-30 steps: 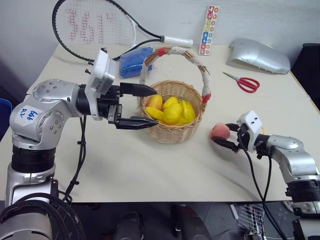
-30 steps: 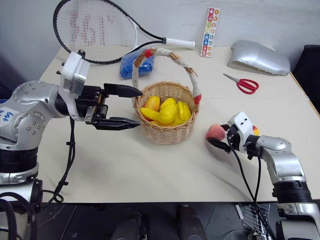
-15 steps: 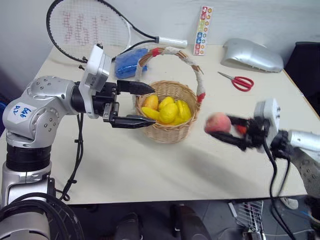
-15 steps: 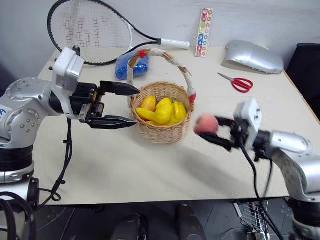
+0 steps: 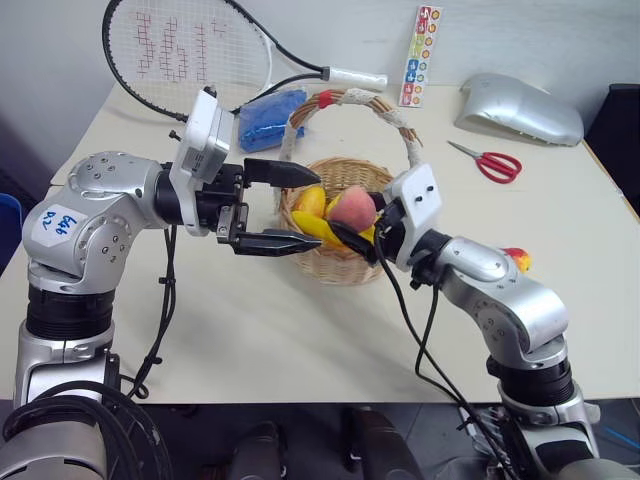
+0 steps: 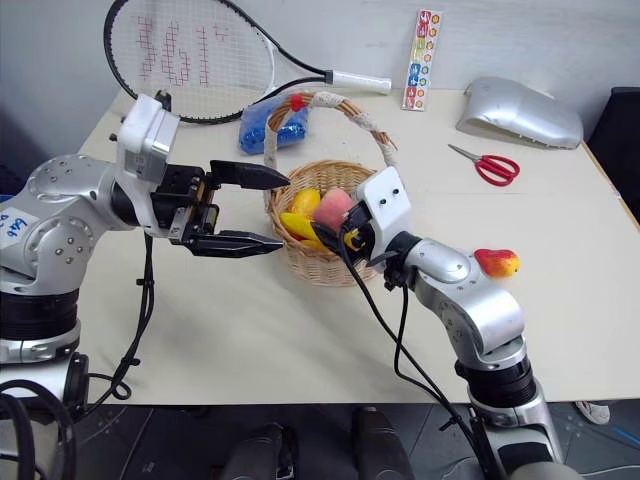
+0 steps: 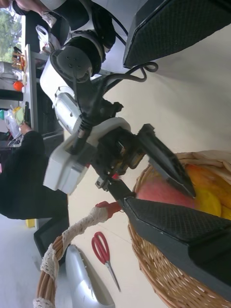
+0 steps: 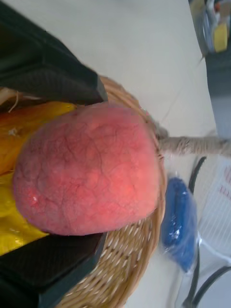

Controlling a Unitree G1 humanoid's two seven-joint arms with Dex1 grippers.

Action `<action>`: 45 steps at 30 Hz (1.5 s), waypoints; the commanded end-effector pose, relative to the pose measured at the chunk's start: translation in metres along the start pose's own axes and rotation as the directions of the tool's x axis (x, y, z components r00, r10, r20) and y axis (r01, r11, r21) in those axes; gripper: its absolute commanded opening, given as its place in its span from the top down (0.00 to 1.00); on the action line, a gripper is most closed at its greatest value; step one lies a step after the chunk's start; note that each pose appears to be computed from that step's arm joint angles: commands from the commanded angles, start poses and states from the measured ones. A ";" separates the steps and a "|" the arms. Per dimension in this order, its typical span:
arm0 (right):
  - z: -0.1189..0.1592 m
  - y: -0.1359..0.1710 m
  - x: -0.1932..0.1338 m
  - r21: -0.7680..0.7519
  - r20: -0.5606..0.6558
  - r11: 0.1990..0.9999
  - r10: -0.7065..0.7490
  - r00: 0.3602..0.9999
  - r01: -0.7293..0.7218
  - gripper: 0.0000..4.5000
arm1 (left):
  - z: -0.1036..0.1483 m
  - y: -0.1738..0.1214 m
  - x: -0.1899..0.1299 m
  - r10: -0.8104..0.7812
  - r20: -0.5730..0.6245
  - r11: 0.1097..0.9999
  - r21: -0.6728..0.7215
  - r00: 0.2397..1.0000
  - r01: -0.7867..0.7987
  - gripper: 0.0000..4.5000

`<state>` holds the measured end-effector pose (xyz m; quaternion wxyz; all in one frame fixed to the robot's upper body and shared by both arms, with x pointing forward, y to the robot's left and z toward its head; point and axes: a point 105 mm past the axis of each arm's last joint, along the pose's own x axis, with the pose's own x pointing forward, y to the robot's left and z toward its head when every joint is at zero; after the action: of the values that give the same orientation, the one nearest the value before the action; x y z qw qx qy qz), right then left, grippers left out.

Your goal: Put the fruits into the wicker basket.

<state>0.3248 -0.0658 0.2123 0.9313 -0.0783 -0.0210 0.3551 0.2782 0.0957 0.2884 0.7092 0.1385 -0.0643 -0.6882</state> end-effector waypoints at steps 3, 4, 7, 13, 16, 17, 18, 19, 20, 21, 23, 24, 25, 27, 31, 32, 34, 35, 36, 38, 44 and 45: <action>0.029 -0.001 -0.032 -0.070 0.071 0.997 0.037 0.997 -0.032 0.01 | 0.008 0.002 -0.002 0.013 0.022 0.998 0.053 1.000 -0.014 0.00; 0.032 -0.001 -0.039 -0.077 0.072 0.996 0.054 0.996 -0.048 0.01 | 0.007 0.003 -0.003 0.014 0.022 0.998 0.054 1.000 -0.015 0.00; 0.039 -0.006 -0.063 -0.091 0.065 0.993 0.085 0.994 -0.079 0.01 | 0.008 0.004 -0.003 0.011 0.026 0.998 0.058 1.000 -0.012 0.00; 0.023 -0.043 -0.159 -0.007 -0.138 0.997 0.078 0.987 -0.080 0.01 | 0.008 0.004 -0.004 -0.004 0.025 0.998 0.060 1.000 0.003 0.00; 0.003 -0.088 -0.218 0.022 -0.297 0.993 -0.102 0.949 0.114 0.01 | 0.007 0.003 -0.006 -0.021 0.021 0.999 0.048 1.000 0.020 0.00; 0.000 -0.095 -0.231 0.027 -0.323 0.989 -0.127 0.938 0.143 0.01 | 0.006 0.003 -0.007 -0.027 0.019 0.999 0.045 0.999 0.026 0.00; -0.001 -0.104 -0.249 0.036 -0.335 0.983 -0.159 0.929 0.181 0.01 | 0.005 -0.001 -0.007 -0.047 0.008 0.998 0.044 0.999 0.046 0.00; -0.002 -0.111 -0.262 0.042 -0.345 0.976 -0.188 0.920 0.215 0.01 | 0.004 -0.003 -0.006 -0.063 0.001 0.997 0.043 0.998 0.063 0.00; -0.005 -0.118 -0.273 0.037 -0.358 0.969 -0.216 0.908 0.245 0.01 | 0.003 -0.006 -0.006 -0.075 -0.005 0.996 0.043 0.997 0.075 0.00; -0.007 -0.122 -0.279 0.032 -0.368 0.965 -0.232 0.900 0.261 0.01 | 0.003 -0.007 -0.006 -0.082 -0.007 0.996 0.043 0.997 0.083 0.00; -0.019 -0.132 -0.285 -0.027 -0.408 0.958 -0.270 0.872 0.284 0.01 | 0.003 -0.007 -0.006 -0.082 -0.008 0.996 0.046 0.997 0.082 0.00; -0.023 -0.137 -0.286 -0.054 -0.418 0.956 -0.283 0.863 0.288 0.01 | 0.003 -0.006 -0.005 -0.080 -0.006 0.996 0.049 0.997 0.080 0.00; -0.027 -0.142 -0.285 -0.072 -0.420 0.951 -0.302 0.856 0.300 0.01 | 0.004 -0.006 -0.005 -0.078 -0.002 0.996 0.052 0.997 0.078 0.00; -0.041 -0.161 -0.278 -0.122 -0.418 0.924 -0.380 0.825 0.363 0.01 | 0.006 -0.005 -0.002 -0.071 0.010 0.996 0.054 0.997 0.071 0.00; -0.064 -0.174 -0.245 -0.084 -0.387 0.926 -0.371 0.844 0.369 0.01 | 0.007 -0.006 0.002 -0.066 0.029 0.997 0.043 0.997 0.065 0.00; -0.067 -0.175 -0.234 -0.071 -0.378 0.933 -0.353 0.856 0.353 0.01 | 0.007 -0.007 0.002 -0.065 0.029 0.997 0.044 0.997 0.063 0.00; -0.072 -0.176 -0.219 -0.070 -0.370 0.941 -0.332 0.868 0.330 0.01 | 0.008 -0.007 0.002 -0.059 0.029 0.997 0.046 0.998 0.057 0.00; -0.076 -0.180 -0.210 -0.076 -0.367 0.939 -0.338 0.867 0.334 0.01 | 0.008 -0.007 0.002 -0.052 0.032 0.998 0.046 0.998 0.051 0.00; -0.081 -0.184 -0.203 -0.067 -0.367 0.936 -0.345 0.864 0.345 0.01 | 0.009 -0.006 0.002 -0.045 0.032 0.998 0.049 0.998 0.043 0.00; -0.092 -0.190 -0.189 -0.049 -0.371 0.935 -0.343 0.863 0.350 0.01 | 0.009 -0.003 0.001 -0.014 0.028 0.998 0.057 1.000 0.013 0.00; -0.100 -0.206 -0.152 0.151 -0.303 0.900 -0.351 0.886 0.408 0.01 | 0.010 -0.001 -0.004 0.032 0.027 0.998 0.052 0.999 -0.033 0.00; -0.102 -0.205 -0.149 0.167 -0.306 0.903 -0.334 0.892 0.396 0.01 | 0.010 -0.001 -0.004 0.039 0.024 0.998 0.055 0.999 -0.040 0.00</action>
<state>0.3582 -0.3254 0.1426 0.9776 -0.0236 0.1367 0.1582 0.2802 0.0957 0.2880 0.7171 0.1353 -0.0719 -0.6799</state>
